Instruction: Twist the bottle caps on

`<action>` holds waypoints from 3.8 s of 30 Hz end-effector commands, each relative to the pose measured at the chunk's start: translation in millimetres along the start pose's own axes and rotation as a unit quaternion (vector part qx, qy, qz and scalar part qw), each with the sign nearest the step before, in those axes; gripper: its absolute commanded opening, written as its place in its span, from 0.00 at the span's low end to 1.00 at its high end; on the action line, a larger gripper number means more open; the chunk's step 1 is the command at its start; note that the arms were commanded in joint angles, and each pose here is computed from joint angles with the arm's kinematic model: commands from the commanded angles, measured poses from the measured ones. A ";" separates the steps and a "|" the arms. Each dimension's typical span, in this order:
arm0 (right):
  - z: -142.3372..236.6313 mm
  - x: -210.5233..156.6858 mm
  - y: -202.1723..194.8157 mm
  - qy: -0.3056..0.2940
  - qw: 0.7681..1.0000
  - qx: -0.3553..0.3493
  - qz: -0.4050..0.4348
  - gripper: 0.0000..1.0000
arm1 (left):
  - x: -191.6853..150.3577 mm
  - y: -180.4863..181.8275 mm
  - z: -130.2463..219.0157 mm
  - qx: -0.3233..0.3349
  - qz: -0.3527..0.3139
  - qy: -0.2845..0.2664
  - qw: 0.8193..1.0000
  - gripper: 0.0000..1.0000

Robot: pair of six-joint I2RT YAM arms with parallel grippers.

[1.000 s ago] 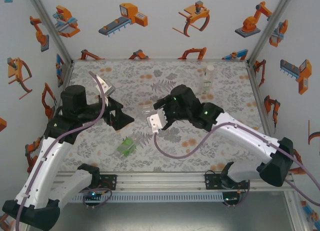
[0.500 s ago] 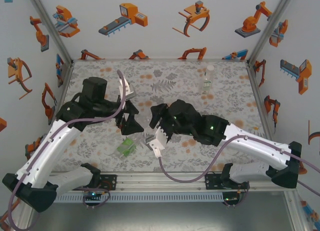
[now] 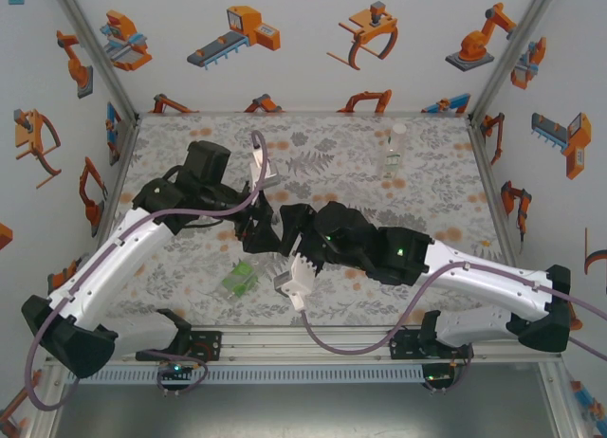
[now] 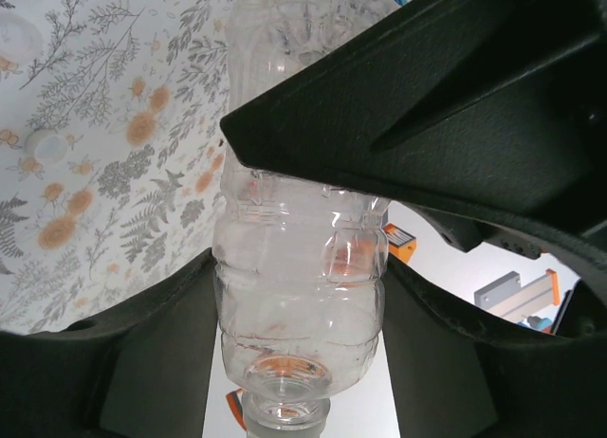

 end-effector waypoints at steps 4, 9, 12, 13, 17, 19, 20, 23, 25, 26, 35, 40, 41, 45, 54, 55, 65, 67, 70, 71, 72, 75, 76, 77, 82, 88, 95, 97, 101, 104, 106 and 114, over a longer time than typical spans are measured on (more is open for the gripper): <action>6.7 -6.7 -21.2 0.022 0.999 -0.039 0.012 0.11 | 3.9 -9.1 -2.7 -0.031 -0.008 0.001 0.999 0.78; 6.5 -5.1 -20.9 0.017 0.999 -0.039 0.013 0.11 | 3.8 -10.7 -7.3 -0.046 -0.006 0.003 0.999 0.69; 6.1 -4.4 -20.3 0.016 0.999 -0.037 0.014 0.10 | 4.3 -9.7 -8.7 -0.048 -0.007 0.004 0.999 0.58; 6.3 -5.1 -20.5 0.018 0.999 -0.038 0.014 0.11 | 4.2 -9.6 -8.8 -0.048 -0.007 0.004 0.999 0.54; 5.3 -6.5 -17.0 0.023 0.999 -0.035 0.014 0.26 | 3.0 -8.8 -8.8 -0.047 -0.007 0.010 0.999 0.44; 6.4 -7.1 -15.7 0.024 0.999 -0.035 0.013 0.47 | 0.8 -6.1 -7.9 -0.036 -0.007 0.014 0.999 0.43; 6.9 -7.4 -14.4 0.025 0.999 -0.034 0.013 0.54 | -1.6 -4.1 -7.6 -0.032 -0.004 0.017 0.999 0.43; 9.1 -11.6 -15.5 0.037 0.999 -0.037 0.009 0.65 | -7.7 2.3 -4.9 -0.015 0.000 0.017 1.000 0.42; 9.7 -15.2 -16.0 0.048 0.998 -0.038 0.006 0.96 | -12.4 8.5 -2.5 0.000 0.007 0.015 1.000 0.42; 10.2 -16.9 -15.9 0.052 0.998 -0.038 0.004 0.99 | -13.8 12.3 -0.8 0.009 0.009 0.012 1.000 0.42; 12.0 -29.8 -19.5 0.054 0.988 -0.055 -0.131 0.99 | -34.0 54.3 30.5 0.134 0.049 -0.024 0.989 0.34; 3.4 -48.8 -9.3 0.063 0.941 -0.044 -0.329 0.99 | -42.4 70.4 53.0 0.199 0.075 -0.049 0.976 0.26; 0.1 -51.6 -4.9 0.067 0.924 -0.036 -0.375 0.99 | -43.8 72.2 57.1 0.207 0.080 -0.055 0.973 0.24; -14.7 -58.6 9.7 0.080 0.831 -0.021 -0.551 0.97 | -48.1 78.2 70.4 0.231 0.099 -0.079 0.965 0.19; -49.3 -74.9 63.5 0.134 0.510 -0.013 -0.850 0.88 | -51.4 88.5 87.8 0.262 0.128 -0.130 0.948 0.10; -54.2 -75.7 72.4 0.141 0.471 -0.004 -0.871 0.86 | -50.4 89.8 91.0 0.267 0.130 -0.139 0.945 0.08; -94.4 -78.6 129.5 0.233 0.297 0.081 -0.922 0.67 | -40.1 85.2 110.1 0.290 0.118 -0.199 0.929 0.00; -101.2 -79.0 133.0 0.247 0.295 0.089 -0.919 0.64 | -38.9 81.8 112.3 0.292 0.114 -0.204 0.928 0.00; -109.2 -82.4 136.8 0.267 0.295 0.092 -0.913 0.60 | -37.6 77.3 115.3 0.295 0.107 -0.209 0.926 0.00; -111.2 -84.1 137.2 0.274 0.295 0.092 -0.911 0.59 | -37.0 75.7 116.2 0.296 0.103 -0.211 0.926 0.00; -112.7 -85.7 137.0 0.279 0.297 0.091 -0.909 0.58 | -36.6 74.3 116.7 0.295 0.101 -0.214 0.926 0.00; -120.9 -87.7 139.0 0.288 0.303 0.096 -0.903 0.56 | -35.3 70.5 119.7 0.299 0.096 -0.223 0.923 0.00; -124.2 -87.8 141.0 0.292 0.305 0.099 -0.901 0.56 | -35.2 69.4 120.8 0.301 0.095 -0.225 0.922 0.00; -127.5 -87.4 141.2 0.293 0.306 0.103 -0.900 0.55 | -35.3 68.3 121.7 0.303 0.094 -0.226 0.921 0.00; -143.1 -85.2 138.7 0.290 0.303 0.120 -0.900 0.53 | -32.3 62.6 126.0 0.306 0.086 -0.234 0.919 0.00; -161.5 -83.5 138.2 0.283 0.320 0.139 -0.894 0.50 | -29.7 61.6 128.0 0.308 0.083 -0.237 0.918 0.00; -177.5 -86.5 140.9 0.293 0.326 0.146 -0.887 0.49 | -30.2 61.3 127.6 0.307 0.084 -0.235 0.918 0.00; -180.7 -87.3 142.9 0.301 0.331 0.147 -0.882 0.49 | -30.3 61.5 127.4 0.307 0.084 -0.235 0.919 0.00; -187.7 -87.4 144.8 0.308 0.338 0.150 -0.877 0.49 | -29.3 62.9 127.3 0.307 0.084 -0.234 0.919 0.00; -193.3 -83.0 145.7 0.310 0.341 0.157 -0.873 0.49 | -27.7 62.3 127.8 0.305 0.084 -0.236 0.919 0.00; -195.4 -81.0 148.0 0.317 0.347 0.159 -0.868 0.49 | -27.9 61.9 127.9 0.305 0.085 -0.236 0.919 0.00; -199.2 -85.7 157.0 0.340 0.359 0.159 -0.855 0.49 | -30.1 61.0 127.2 0.304 0.088 -0.237 0.918 0.00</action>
Point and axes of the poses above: each hand's point on the last joint's axis, 136 mm out from that joint toward the fingers, its own z axis back along the fingers, its own y axis along the line the jaws close on, x = y × z, the point moved 1 cm from there along z, back along the fingers, and after that the axes turned 1 degree about -z, right-handed, at the moved point
